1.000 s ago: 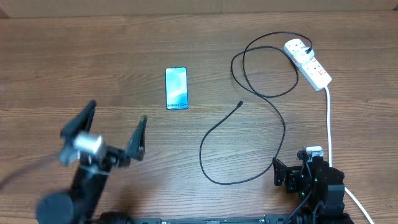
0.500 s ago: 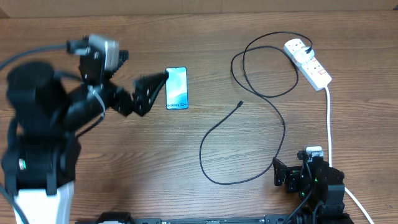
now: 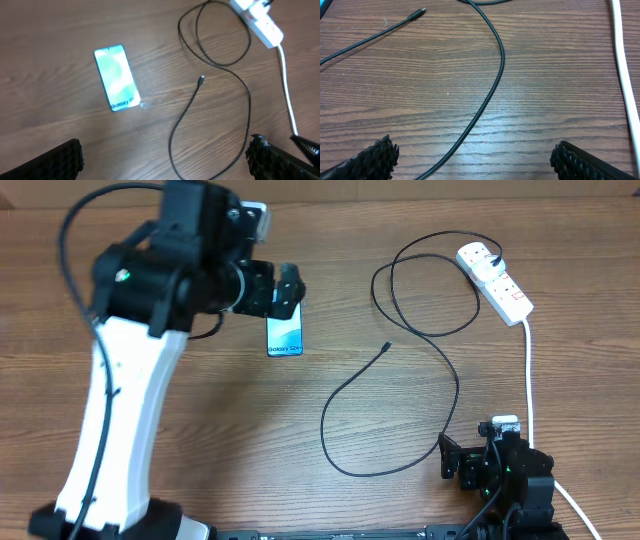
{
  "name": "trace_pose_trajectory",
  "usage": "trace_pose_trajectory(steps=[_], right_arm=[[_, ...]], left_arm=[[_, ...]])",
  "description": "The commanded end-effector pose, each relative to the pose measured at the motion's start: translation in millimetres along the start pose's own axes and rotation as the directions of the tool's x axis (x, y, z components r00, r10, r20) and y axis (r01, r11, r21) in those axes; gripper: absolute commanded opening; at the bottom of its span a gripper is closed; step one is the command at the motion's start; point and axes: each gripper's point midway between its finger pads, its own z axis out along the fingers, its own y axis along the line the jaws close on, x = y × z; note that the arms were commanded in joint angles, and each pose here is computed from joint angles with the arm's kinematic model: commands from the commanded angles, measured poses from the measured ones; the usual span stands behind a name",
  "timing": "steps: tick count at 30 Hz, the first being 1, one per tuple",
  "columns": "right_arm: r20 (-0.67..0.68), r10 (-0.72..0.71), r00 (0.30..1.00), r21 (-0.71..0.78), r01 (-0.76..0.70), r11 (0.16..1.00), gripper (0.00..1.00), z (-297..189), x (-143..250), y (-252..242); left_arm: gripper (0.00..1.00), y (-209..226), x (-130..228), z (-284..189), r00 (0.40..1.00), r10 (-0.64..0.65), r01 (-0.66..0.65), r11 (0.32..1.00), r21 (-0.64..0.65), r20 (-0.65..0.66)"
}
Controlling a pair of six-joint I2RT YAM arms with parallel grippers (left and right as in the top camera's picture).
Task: Plug charger to phone and switch on socket
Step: 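Move the left gripper over the phone and lower onto it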
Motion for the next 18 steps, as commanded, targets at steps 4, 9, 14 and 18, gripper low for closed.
trace_pose_trajectory(steps=[4,9,14,18], right_arm=[[0.015,0.002,1.0,0.011,-0.002,1.0,1.0,-3,-5,-2],[0.015,0.002,1.0,0.011,-0.002,1.0,1.0,-3,-5,-2],[0.015,0.002,1.0,0.011,-0.002,1.0,1.0,-3,-5,-2],[0.015,0.002,1.0,0.011,-0.002,1.0,1.0,-3,-5,-2]], left_arm=[[1.0,32,3,47,0.937,-0.346,0.33,0.922,-0.202,-0.049],[1.0,48,11,81,0.92,-0.379,0.336,0.891,-0.304,-0.094],[1.0,56,18,122,0.902,-0.399,0.327,0.881,-0.34,-0.164],[1.0,66,31,156,0.88,-0.415,0.309,0.87,-0.385,-0.23]])
